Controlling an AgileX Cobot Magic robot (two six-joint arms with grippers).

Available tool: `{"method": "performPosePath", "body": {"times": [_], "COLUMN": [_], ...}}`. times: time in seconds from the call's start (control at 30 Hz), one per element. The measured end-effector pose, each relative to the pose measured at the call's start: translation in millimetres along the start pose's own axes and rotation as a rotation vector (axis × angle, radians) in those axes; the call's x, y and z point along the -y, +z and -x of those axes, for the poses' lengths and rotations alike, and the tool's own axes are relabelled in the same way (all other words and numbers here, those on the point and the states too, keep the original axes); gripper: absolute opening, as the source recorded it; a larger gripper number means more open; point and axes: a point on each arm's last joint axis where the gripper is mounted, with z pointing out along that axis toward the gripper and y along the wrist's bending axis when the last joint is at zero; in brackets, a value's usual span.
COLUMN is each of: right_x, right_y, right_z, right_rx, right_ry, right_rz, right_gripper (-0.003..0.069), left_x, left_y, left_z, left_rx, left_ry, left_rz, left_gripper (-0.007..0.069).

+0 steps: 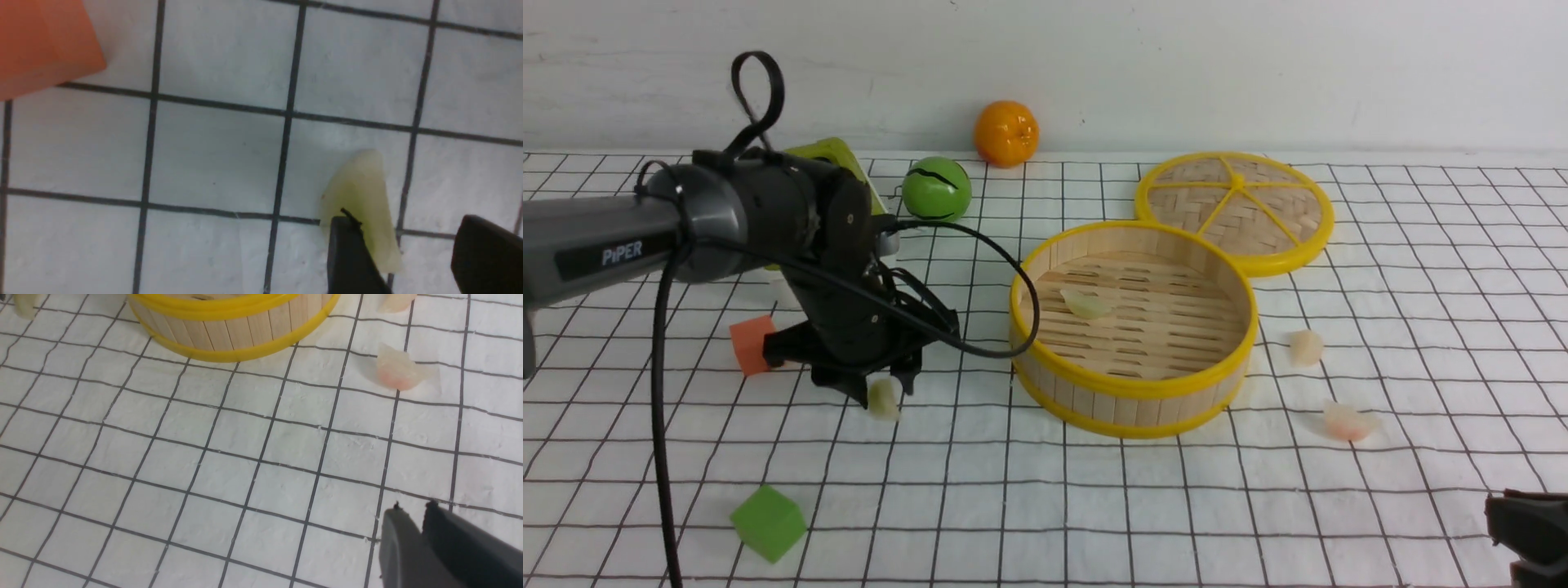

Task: Put the dumplings into the steamer on the table with the white tablecloth.
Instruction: 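Reach for and grasp a dumpling on the table with the left gripper, then place the dumpling into the bamboo steamer basket with the left gripper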

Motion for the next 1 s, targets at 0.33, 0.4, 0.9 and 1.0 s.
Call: {"method": "performPosePath", "body": {"times": [0.33, 0.4, 0.9, 1.0], "right_x": [0, 0, 0, 0], "right_y": [0, 0, 0, 0], "right_z": [0, 0, 2, 2], "right_rx": [0.000, 0.000, 0.019, 0.019], "right_ry": [0.000, 0.000, 0.000, 0.000], "right_rz": [0.000, 0.000, -0.005, -0.005], "right_gripper": [0.0094, 0.0095, 0.0111, 0.0113], "left_x": [-2, -2, 106, 148], "left_y": [11, 8, -113, -84], "left_z": [-2, -1, 10, 12], "left_rx": [-0.004, -0.004, 0.205, 0.183], "left_ry": [0.041, 0.043, 0.270, 0.316], "left_rz": [0.043, 0.045, -0.269, -0.295], "left_gripper": [0.0179, 0.0179, 0.0179, 0.0179]}}
